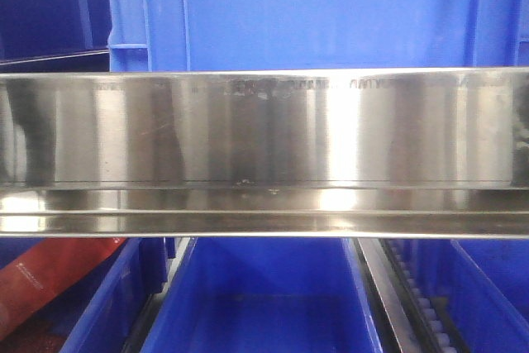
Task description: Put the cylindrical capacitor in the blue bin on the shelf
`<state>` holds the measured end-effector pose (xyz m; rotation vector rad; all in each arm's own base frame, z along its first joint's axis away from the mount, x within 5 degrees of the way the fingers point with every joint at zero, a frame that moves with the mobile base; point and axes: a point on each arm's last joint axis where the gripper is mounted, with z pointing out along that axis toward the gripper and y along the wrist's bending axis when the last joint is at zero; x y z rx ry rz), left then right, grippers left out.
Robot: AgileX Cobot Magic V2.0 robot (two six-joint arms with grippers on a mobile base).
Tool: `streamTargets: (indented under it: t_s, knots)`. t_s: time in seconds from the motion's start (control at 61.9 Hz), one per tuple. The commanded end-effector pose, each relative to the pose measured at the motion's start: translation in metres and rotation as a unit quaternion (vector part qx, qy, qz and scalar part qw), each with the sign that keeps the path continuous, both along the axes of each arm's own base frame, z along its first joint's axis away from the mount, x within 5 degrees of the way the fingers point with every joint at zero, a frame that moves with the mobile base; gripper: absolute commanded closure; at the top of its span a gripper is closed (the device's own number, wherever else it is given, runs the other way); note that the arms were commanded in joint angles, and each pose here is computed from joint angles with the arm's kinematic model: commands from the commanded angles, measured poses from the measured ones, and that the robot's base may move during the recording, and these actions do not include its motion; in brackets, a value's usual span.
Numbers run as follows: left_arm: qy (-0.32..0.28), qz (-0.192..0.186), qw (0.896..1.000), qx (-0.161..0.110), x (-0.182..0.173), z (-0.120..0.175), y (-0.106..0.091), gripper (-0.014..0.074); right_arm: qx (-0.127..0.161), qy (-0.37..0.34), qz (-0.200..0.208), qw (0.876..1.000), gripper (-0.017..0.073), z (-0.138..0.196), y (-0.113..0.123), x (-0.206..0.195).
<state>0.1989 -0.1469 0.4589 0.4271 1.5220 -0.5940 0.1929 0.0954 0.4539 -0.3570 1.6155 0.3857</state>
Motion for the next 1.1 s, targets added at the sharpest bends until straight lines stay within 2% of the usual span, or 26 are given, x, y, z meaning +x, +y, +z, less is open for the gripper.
streamTargets:
  t_s: [0.0, 0.21, 0.436, 0.614, 0.727, 0.888, 1.082]
  knots:
    - [0.007, -0.005, 1.0, -0.015, -0.011, -0.003, 0.006, 0.0704, 0.006, -0.028, -0.001, 1.0, 0.0725, 0.009, -0.007, -0.015]
    - [0.038, -0.002, 0.999, 0.008, -0.037, -0.052, 0.025, 0.0704, 0.003, -0.021, -0.001, 1.0, 0.0725, -0.024, -0.025, -0.051]
    - [0.041, 0.007, 0.999, -0.008, -0.078, -0.112, 0.058, 0.0704, 0.016, -0.047, -0.003, 0.999, 0.0725, -0.075, -0.05, -0.102]
    - [0.036, 0.007, 0.999, -0.015, -0.106, -0.145, 0.079, 0.0704, 0.02, -0.055, -0.003, 0.998, 0.0725, -0.114, -0.064, -0.132]
    - [0.024, 0.006, 0.999, -0.024, -0.118, -0.154, 0.087, 0.0704, 0.033, -0.069, -0.001, 0.997, 0.0725, -0.127, -0.07, -0.144]
    - [0.005, 0.005, 0.999, -0.038, -0.128, -0.155, 0.094, 0.0704, 0.043, -0.09, -0.002, 0.995, 0.0725, -0.128, -0.075, -0.153]
    - [-0.004, 0.006, 0.999, -0.044, -0.13, -0.153, 0.096, 0.0704, 0.043, -0.092, -0.002, 0.995, 0.0725, -0.128, -0.075, -0.153]
